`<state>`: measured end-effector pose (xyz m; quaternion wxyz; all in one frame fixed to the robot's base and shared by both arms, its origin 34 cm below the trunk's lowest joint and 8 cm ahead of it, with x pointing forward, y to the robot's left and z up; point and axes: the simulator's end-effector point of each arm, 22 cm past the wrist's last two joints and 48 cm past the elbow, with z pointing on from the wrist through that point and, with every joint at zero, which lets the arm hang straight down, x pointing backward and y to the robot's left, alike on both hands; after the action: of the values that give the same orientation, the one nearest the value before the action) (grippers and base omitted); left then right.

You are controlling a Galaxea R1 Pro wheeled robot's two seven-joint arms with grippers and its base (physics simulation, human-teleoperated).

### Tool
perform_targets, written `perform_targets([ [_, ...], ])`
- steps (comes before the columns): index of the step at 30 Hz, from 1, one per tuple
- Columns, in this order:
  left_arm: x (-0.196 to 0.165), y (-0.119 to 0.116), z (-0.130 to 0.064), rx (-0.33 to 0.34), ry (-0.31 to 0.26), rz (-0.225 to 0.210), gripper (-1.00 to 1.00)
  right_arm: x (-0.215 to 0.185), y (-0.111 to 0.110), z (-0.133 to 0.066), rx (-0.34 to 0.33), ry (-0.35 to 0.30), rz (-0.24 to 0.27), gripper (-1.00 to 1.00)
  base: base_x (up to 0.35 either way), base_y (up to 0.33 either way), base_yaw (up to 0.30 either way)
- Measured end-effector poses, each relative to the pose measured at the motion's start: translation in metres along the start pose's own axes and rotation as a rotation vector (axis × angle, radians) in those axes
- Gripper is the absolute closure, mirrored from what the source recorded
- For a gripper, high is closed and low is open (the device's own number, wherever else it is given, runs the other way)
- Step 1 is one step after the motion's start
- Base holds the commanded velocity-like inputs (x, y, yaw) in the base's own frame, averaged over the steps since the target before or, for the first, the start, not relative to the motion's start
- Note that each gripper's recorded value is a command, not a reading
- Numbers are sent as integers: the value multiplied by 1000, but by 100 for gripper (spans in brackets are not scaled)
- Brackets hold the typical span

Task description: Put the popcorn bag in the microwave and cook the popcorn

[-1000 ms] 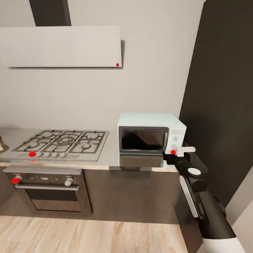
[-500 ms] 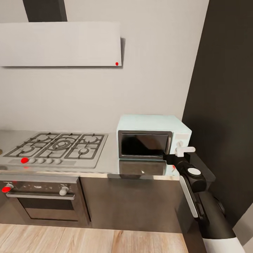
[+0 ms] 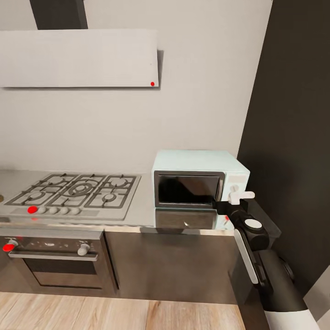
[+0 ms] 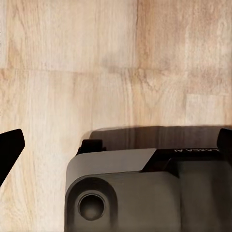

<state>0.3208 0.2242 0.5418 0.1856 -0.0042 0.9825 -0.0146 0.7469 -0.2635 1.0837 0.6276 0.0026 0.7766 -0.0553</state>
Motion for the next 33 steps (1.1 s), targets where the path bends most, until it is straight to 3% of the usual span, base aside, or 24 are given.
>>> perform_targets([
  [33, 0, 0, 0, -1, 0, -2, -100, 5, -3, 2, 5, 10, 7, -100, 65, 0, 0],
])
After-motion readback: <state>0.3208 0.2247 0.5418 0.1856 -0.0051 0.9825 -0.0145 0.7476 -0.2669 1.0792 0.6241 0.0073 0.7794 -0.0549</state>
